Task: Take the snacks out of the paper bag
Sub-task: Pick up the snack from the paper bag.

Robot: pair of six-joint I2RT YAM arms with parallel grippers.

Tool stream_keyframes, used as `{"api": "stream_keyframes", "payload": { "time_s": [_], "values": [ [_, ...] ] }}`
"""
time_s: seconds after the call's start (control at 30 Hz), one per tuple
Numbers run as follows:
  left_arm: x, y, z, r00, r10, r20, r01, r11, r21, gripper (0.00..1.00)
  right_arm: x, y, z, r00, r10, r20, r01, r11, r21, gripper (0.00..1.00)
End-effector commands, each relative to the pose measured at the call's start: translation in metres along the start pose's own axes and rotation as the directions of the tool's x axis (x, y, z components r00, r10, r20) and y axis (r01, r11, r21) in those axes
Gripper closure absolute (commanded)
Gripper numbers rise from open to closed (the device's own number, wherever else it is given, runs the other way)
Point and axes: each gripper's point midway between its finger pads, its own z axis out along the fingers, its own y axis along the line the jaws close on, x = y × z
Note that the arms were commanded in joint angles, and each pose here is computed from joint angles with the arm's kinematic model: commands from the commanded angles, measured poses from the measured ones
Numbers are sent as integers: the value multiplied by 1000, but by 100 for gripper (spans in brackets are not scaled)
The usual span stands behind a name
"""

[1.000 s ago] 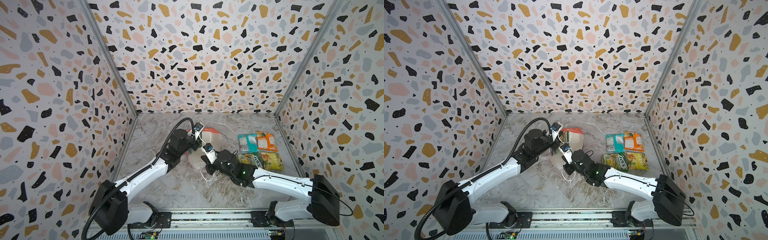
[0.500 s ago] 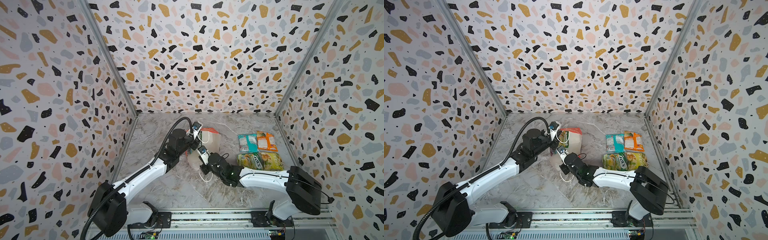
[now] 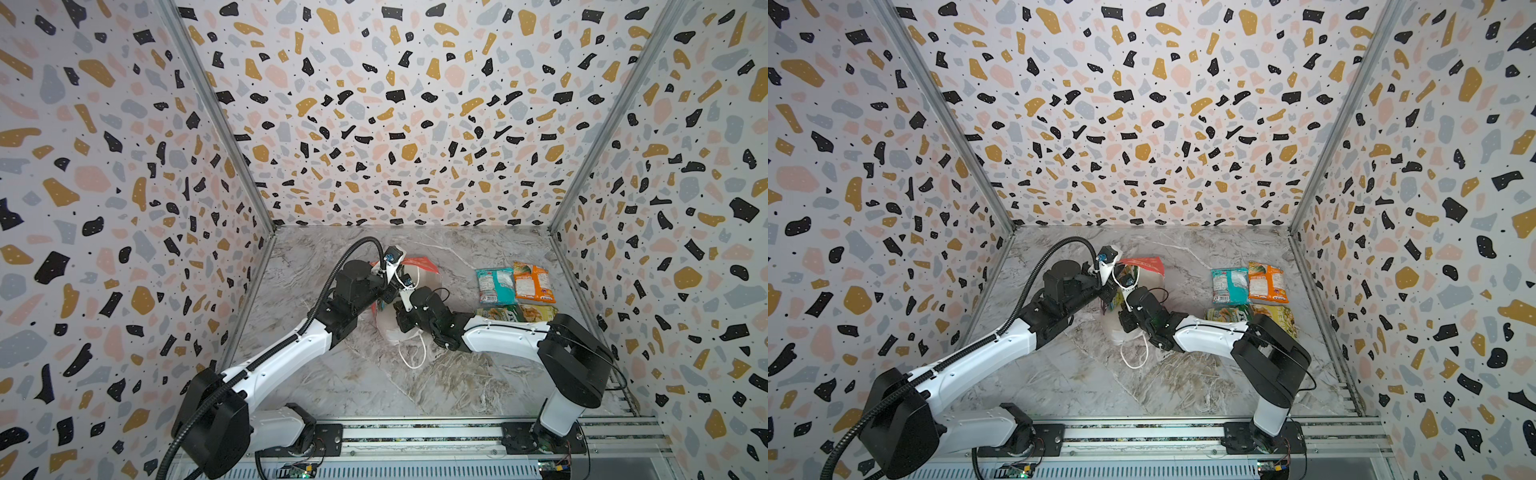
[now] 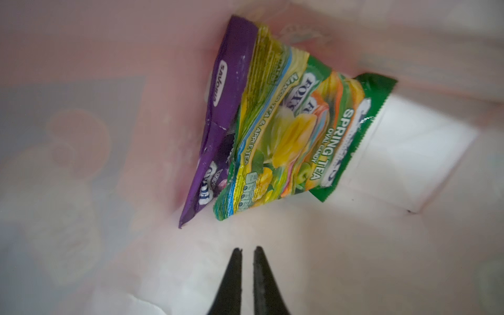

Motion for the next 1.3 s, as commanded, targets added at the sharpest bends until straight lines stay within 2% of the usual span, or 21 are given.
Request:
{"api": "stream_keyframes", "payload": {
  "time_s": [0.0,0.13,0.4,0.6,1.03,1.27],
  "values": [
    [-28,0,-9,994,-2,110,2,1000,4,100,-8,14,0,995,96,-12,-97,992,-82,80],
    [-28,-2,-8,994,-5,110,4,1000,13,100,-11,13,7,985,174,-22,-175,981,-78,71],
    [-27,-3,-5,995,-7,103,5,1000,23,100,-21,6,14,954,299,-1,-298,952,-74,66],
    [-23,-2,-3,996,-4,92,3,1000,12,100,-28,1,24,943,334,14,-332,940,-77,59],
    [-22,-3,0,996,-8,86,6,1000,22,100,-35,5,31,944,328,32,-324,941,-101,47],
    [-23,-5,-2,996,-11,92,8,999,31,100,-25,-3,41,937,348,22,-347,937,-33,45]
  ]
}}
